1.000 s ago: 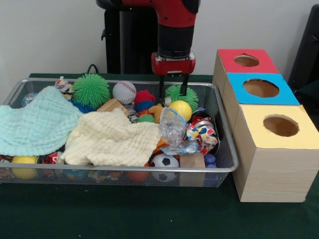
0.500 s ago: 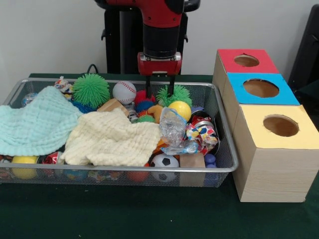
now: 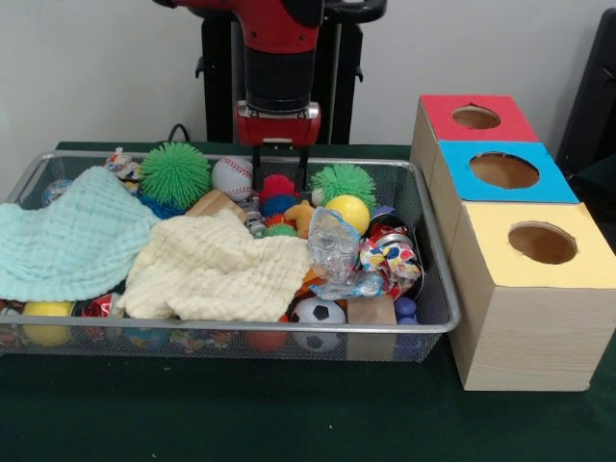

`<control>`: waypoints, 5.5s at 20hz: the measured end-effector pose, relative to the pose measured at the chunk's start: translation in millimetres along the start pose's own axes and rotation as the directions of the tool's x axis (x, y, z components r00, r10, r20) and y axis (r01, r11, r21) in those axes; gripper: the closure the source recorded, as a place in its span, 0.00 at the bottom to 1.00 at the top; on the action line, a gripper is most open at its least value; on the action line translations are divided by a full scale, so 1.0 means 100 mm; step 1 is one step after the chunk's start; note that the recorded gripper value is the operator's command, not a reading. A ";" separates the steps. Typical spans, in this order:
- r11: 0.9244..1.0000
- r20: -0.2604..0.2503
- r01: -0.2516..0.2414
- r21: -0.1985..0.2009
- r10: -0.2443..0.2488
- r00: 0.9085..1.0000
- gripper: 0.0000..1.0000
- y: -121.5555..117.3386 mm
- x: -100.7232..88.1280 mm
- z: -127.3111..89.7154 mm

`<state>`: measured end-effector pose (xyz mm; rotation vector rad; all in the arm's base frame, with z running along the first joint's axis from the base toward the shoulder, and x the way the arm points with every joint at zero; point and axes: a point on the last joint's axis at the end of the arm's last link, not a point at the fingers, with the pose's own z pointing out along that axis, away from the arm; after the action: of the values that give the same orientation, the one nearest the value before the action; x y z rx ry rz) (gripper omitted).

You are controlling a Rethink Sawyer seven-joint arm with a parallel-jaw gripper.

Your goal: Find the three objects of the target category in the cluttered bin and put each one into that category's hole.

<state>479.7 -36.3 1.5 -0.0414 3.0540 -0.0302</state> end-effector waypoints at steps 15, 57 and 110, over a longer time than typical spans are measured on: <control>1.000 0.023 0.015 0.010 -0.015 1.000 0.00 -0.04 -0.19 0.14; 0.994 0.008 0.109 -0.010 -0.108 0.994 0.00 0.47 -0.16 0.23; 0.998 0.106 0.053 0.032 -0.056 0.993 1.00 0.33 -0.50 -0.18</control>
<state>527.5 -1.4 23.3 -0.1211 2.9440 -0.0741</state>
